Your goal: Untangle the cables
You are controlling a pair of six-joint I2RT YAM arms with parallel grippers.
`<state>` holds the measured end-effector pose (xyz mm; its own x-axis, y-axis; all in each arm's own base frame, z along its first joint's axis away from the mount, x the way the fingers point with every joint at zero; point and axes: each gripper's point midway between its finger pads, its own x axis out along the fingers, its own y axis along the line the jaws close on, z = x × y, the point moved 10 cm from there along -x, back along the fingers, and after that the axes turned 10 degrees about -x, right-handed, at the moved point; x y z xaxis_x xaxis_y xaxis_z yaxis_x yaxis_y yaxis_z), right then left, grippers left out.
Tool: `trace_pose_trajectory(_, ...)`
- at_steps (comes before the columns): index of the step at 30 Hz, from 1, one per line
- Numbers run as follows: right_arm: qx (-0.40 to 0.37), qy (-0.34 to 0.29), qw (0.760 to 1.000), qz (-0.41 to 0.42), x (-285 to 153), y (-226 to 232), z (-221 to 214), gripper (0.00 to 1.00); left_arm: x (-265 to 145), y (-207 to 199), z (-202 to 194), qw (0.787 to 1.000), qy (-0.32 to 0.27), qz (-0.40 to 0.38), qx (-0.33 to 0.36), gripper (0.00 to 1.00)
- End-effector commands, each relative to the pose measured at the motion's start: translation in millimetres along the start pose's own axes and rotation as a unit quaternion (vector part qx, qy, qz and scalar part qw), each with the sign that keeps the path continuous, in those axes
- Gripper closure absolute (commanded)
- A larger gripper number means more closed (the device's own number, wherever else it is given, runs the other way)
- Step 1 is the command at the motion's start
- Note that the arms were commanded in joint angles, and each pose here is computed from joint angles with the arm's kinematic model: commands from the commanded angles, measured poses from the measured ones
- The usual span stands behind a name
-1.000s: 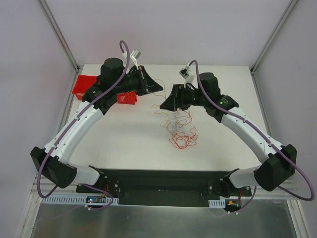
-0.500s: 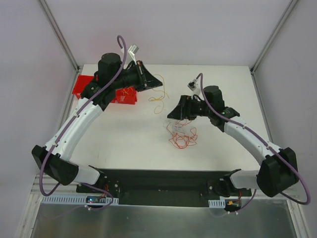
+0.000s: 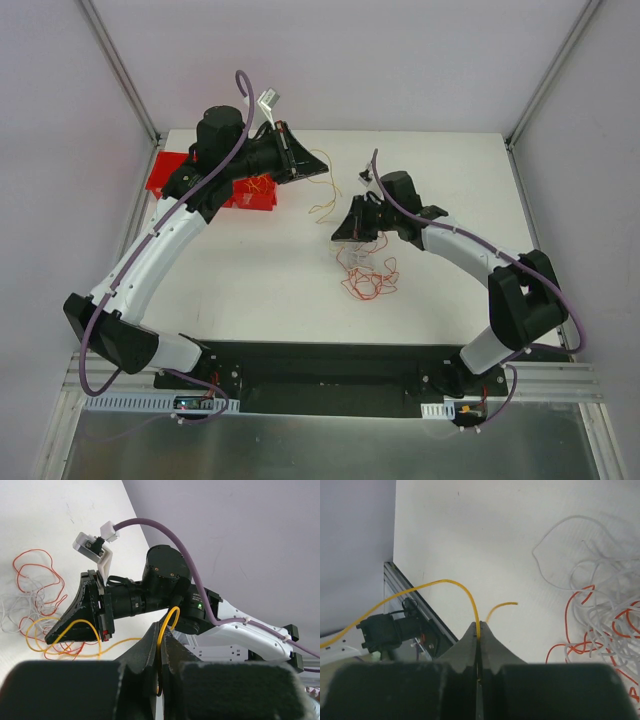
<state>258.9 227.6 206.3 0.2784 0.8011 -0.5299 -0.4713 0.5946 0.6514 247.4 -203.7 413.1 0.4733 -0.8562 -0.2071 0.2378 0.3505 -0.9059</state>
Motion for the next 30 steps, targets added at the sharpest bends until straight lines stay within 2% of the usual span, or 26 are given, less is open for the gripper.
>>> trace_pose_trajectory(1,0.005,-0.019,1.0,-0.006,-1,-2,2,1.0,-28,-29,8,0.998,-0.044,-0.035,0.036,1.0)
trace_pose_trajectory(3,0.009,-0.01,1.0,-0.019,-3,-12,-10,1.0,-40,-36,11,0.994,-0.086,-0.028,0.057,1.0)
trace_pose_trajectory(5,0.015,-0.006,0.999,-0.031,-5,-20,-18,1.0,-56,-41,14,0.985,-0.152,-0.008,0.083,1.0)
trace_pose_trajectory(10,0.022,0.004,0.999,-0.042,-8,-30,-24,1.0,-95,-46,19,0.946,-0.291,0.05,0.136,1.0)
trace_pose_trajectory(12,0.018,0.01,0.999,-0.031,-8,-28,-22,1.0,-104,-48,21,0.934,-0.32,0.066,0.149,1.0)
trace_pose_trajectory(14,0.012,0.013,1.0,-0.006,-8,-21,-16,0.99,-107,-51,22,0.929,-0.321,0.068,0.168,1.0)
trace_pose_trajectory(20,-0.026,0.011,0.998,0.048,-14,14,6,0.69,-99,-59,29,0.933,-0.309,0.057,0.177,1.0)
trace_pose_trajectory(24,-0.053,0.016,0.998,0.031,-34,30,21,0.39,-95,-63,40,0.924,-0.318,0.067,0.2,1.0)
trace_pose_trajectory(27,-0.075,0.018,0.997,-0.019,-59,36,28,0.29,-92,-68,53,0.912,-0.338,0.083,0.218,1.0)
trace_pose_trajectory(30,-0.064,0.001,0.996,-0.069,-90,29,27,0.23,-84,-67,66,0.903,-0.349,0.1,0.23,1.0)
